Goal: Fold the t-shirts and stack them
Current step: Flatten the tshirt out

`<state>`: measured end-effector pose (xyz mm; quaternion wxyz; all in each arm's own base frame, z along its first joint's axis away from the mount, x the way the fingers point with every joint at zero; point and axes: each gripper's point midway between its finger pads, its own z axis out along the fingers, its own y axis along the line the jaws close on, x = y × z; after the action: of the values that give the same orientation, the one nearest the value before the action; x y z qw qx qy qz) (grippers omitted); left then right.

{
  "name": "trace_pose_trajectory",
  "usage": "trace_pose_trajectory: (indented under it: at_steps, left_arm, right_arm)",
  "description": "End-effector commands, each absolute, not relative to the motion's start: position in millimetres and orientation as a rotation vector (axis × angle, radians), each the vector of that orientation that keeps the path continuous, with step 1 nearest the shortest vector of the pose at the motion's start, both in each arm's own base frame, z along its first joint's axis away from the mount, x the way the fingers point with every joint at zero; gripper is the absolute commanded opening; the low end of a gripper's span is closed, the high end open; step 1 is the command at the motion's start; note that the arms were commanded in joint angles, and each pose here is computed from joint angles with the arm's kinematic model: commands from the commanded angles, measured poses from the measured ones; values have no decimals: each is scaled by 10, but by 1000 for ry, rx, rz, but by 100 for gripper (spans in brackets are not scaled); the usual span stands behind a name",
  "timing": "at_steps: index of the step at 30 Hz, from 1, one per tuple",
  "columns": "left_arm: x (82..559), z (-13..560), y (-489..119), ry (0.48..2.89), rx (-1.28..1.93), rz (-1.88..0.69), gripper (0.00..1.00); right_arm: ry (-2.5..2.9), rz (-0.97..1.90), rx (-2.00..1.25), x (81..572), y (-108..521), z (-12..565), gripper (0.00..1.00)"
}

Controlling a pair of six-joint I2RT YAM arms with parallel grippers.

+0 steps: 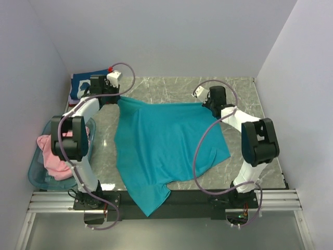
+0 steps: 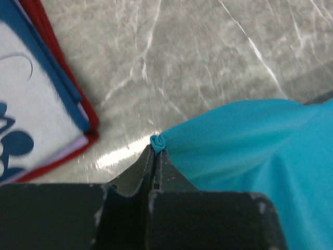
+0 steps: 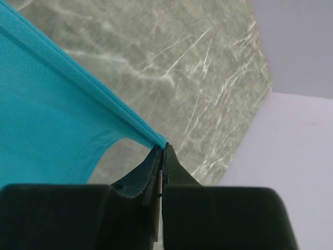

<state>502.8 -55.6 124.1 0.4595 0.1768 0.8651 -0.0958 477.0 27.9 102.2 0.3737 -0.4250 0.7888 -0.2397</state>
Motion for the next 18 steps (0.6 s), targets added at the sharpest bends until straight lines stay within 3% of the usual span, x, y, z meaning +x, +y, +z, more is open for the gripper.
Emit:
trace_pose_trajectory:
  at_steps: [1, 7, 8, 9, 12, 13, 18]
  left_arm:
    - [5347, 1305, -532, 2090, 416, -189, 0]
    - [5639, 1269, -600, 2097, 391, -226, 1]
    - [5744, 1279, -620, 2095, 386, -234, 6]
    - [5728, 1226, -618, 2135, 381, -242, 26]
    - [5790, 1392, -586, 2133, 351, -235, 43]
    - [5771, 1466, -580, 2120, 349, -234, 51]
    - [5121, 1774, -743, 2168, 476, -354, 49]
  right_arm:
    - [2023, -686, -1032, 4990, 145, 1084, 0]
    - [2100, -674, -955, 5243, 96, 969, 2]
    - [2115, -687, -943, 5267, 76, 957, 7]
    - [2129, -694, -923, 5320, 61, 1015, 24]
    - [2194, -668, -854, 5327, -20, 1069, 53]
    - [2204, -638, -811, 5301, -37, 1162, 57]
    - [2423, -232, -866, 4666, 9, 1340, 58]
